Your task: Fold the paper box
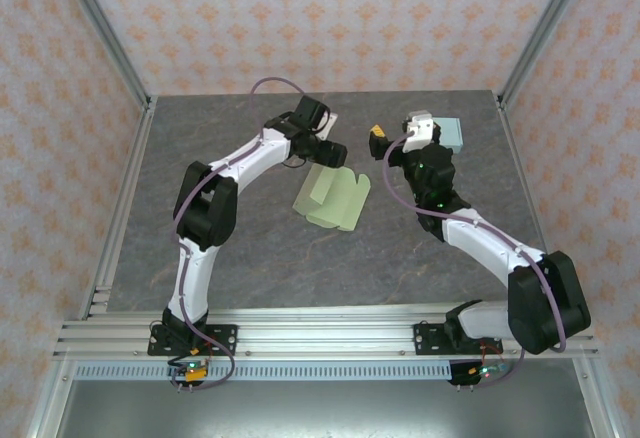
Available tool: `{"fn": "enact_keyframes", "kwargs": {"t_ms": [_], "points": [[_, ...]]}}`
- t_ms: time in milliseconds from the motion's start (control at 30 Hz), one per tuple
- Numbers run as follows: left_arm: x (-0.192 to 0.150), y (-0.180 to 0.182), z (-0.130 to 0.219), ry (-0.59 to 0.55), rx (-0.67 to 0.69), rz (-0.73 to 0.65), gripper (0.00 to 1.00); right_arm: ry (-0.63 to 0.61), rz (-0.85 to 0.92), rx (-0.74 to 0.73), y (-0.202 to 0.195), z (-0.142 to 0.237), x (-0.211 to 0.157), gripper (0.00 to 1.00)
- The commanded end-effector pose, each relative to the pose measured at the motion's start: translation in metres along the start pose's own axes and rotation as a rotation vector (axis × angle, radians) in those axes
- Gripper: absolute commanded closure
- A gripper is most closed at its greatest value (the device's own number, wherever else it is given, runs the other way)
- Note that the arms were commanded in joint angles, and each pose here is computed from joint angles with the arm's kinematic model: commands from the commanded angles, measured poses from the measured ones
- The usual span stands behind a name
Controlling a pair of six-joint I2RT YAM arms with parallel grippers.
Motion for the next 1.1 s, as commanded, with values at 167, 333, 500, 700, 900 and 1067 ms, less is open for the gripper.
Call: {"fn": "enact_keyframes", "kwargs": {"t_ms": [167,333,500,700,900,1067], "points": [[0.023,0.006,0.041,-0.102,0.023,0.041,0.21,0.032,-0.004,0.031,0.001,-0.001,0.001,0.01],[0.027,0.008,0.044,-0.098,0.036,0.038,0.21,0.052,0.011,0.05,0.003,-0.004,-0.002,0.01],[0.022,0.014,0.033,-0.057,0.086,0.048,0.2,0.071,0.017,0.044,0.003,-0.006,-0.003,0.01],[0.016,0.015,0.021,0.013,0.089,0.048,0.2,0.088,0.013,0.046,0.003,-0.007,-0.008,0.01],[0.007,0.015,0.008,0.073,0.06,0.07,0.24,0.097,0.008,0.053,0.005,-0.01,-0.009,0.01],[-0.002,0.018,-0.008,0.125,0.059,0.077,0.26,0.1,0.004,0.06,0.005,-0.011,-0.011,0.01]]}}
Point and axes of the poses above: each hand's point on the last joint's axis, 136 mm out from that joint toward the fingers, its own z axis back along the fingers, its own y axis along the line the jaws close on, x = y × z, the point moved 9 cm from there along z, back along the fingers, and after that the axes turned 1 degree about -z, right-handed, at the moved point
